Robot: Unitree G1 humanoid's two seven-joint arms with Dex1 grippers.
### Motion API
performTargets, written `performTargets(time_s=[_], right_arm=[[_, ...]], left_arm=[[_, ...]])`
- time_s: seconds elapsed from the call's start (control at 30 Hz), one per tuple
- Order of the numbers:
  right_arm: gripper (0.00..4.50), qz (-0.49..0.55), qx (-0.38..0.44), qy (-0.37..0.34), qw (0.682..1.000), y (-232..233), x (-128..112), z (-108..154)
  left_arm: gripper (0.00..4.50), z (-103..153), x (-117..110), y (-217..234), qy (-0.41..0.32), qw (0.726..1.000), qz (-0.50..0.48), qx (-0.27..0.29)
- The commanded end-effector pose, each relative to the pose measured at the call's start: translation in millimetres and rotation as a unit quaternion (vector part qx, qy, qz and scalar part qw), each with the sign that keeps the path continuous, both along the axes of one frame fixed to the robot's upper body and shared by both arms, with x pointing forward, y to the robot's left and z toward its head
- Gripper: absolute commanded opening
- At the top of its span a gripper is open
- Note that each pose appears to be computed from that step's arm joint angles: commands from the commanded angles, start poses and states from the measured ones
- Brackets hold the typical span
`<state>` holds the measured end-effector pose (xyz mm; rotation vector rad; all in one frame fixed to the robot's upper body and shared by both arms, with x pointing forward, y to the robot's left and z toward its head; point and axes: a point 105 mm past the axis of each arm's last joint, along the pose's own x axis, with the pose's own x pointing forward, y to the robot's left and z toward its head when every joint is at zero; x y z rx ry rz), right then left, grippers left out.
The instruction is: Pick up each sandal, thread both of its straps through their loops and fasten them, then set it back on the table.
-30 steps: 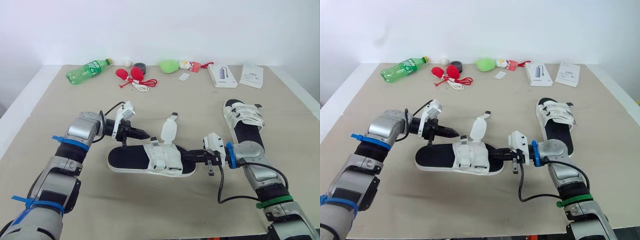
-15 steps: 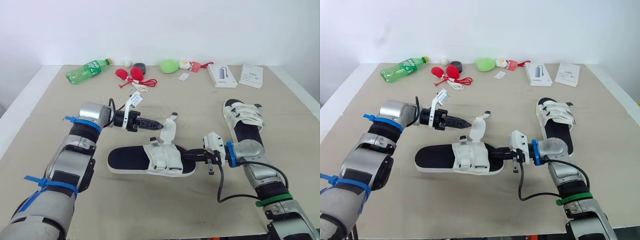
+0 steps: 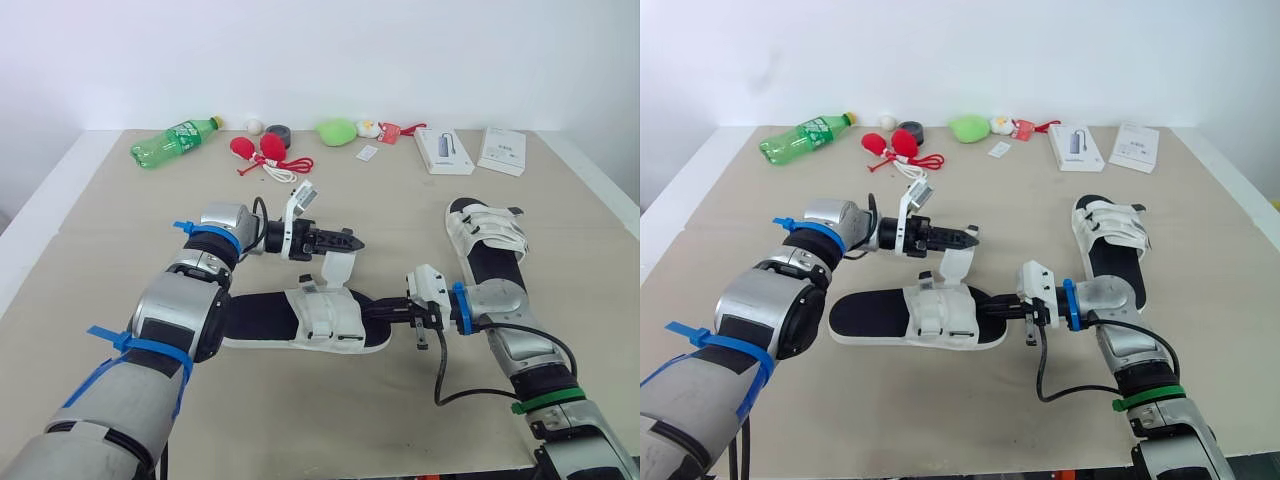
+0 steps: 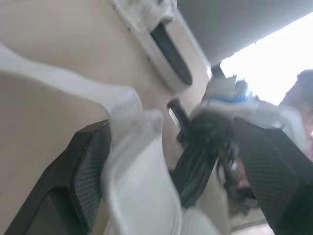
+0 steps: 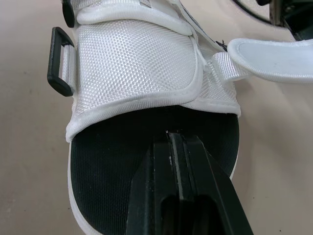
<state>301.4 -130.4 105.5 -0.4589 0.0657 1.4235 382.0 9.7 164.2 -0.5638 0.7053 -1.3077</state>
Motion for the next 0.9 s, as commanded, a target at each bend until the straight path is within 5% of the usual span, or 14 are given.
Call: performTargets(time_s=[0.03, 0.37, 0.47, 0.67, 0.9], right_arm=[[0.00, -0.004, -0.007, -0.011, 1.000, -2, -1, 2], [0.00, -0.008, -0.015, -0.016, 1.000, -5, -4, 1], [0.00, -0.009, -0.017, -0.017, 1.000, -6, -4, 2], [0.00, -0.010, -0.021, -0.020, 1.000, -9, -4, 3], [0.00, -0.008, -0.023, -0.020, 1.000, -9, -5, 3]], left_arm=[[3.94, 15, 9, -7, -0.003, 0.999, 0.037, -0.027], [3.94, 11, 23, -18, -0.033, 0.995, 0.096, -0.015], [3.13, 9, 28, -18, -0.042, 0.992, 0.119, -0.006], [0.20, 12, 36, -18, -0.080, 0.987, 0.139, -0.001], [0.03, 36, 30, -28, -0.252, 0.966, 0.050, 0.035]])
